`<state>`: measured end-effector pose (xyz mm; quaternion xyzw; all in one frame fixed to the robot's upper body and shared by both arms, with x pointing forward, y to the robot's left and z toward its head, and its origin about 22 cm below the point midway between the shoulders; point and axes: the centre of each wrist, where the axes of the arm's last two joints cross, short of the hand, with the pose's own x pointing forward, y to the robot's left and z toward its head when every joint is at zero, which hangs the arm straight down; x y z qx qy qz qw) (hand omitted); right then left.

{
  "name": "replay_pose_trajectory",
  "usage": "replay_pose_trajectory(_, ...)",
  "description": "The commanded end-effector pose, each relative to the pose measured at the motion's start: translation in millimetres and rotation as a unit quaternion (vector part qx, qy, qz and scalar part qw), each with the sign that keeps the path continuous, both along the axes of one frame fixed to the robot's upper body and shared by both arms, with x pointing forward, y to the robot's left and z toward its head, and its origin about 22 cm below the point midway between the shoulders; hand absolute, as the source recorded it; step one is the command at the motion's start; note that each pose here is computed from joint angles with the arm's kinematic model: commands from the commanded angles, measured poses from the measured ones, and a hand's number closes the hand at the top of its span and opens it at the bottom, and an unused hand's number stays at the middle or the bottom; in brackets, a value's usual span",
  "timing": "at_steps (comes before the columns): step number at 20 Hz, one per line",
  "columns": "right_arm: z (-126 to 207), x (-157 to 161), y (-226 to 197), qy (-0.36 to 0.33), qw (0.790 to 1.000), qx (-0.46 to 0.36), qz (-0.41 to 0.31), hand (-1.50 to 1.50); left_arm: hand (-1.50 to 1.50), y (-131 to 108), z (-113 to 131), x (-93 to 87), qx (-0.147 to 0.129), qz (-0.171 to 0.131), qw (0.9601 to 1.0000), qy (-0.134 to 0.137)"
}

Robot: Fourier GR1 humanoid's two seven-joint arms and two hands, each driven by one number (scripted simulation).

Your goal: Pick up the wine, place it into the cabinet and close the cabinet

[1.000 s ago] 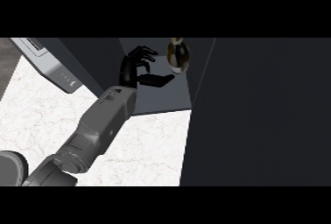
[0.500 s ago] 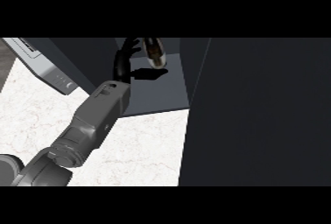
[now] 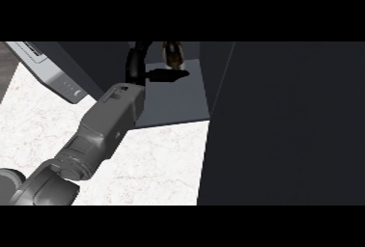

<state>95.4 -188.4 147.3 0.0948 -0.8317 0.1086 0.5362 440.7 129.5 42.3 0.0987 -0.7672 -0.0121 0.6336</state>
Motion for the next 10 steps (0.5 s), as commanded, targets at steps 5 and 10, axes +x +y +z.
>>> replay_pose_trajectory(5, 25.1, -17.6, -6.5, 0.013, 0.999, 0.032, 0.016, -1.5, 1.5, -18.0, 23.0, 6.2, -0.094, -0.08, 0.9909, -0.054)
replay_pose_trajectory(10, 28.4, -23.8, -4.6, 0.016, 0.999, 0.033, 0.017, -1.5, -1.5, -24.7, 28.7, 7.4, -0.113, -0.114, 0.9855, -0.054)
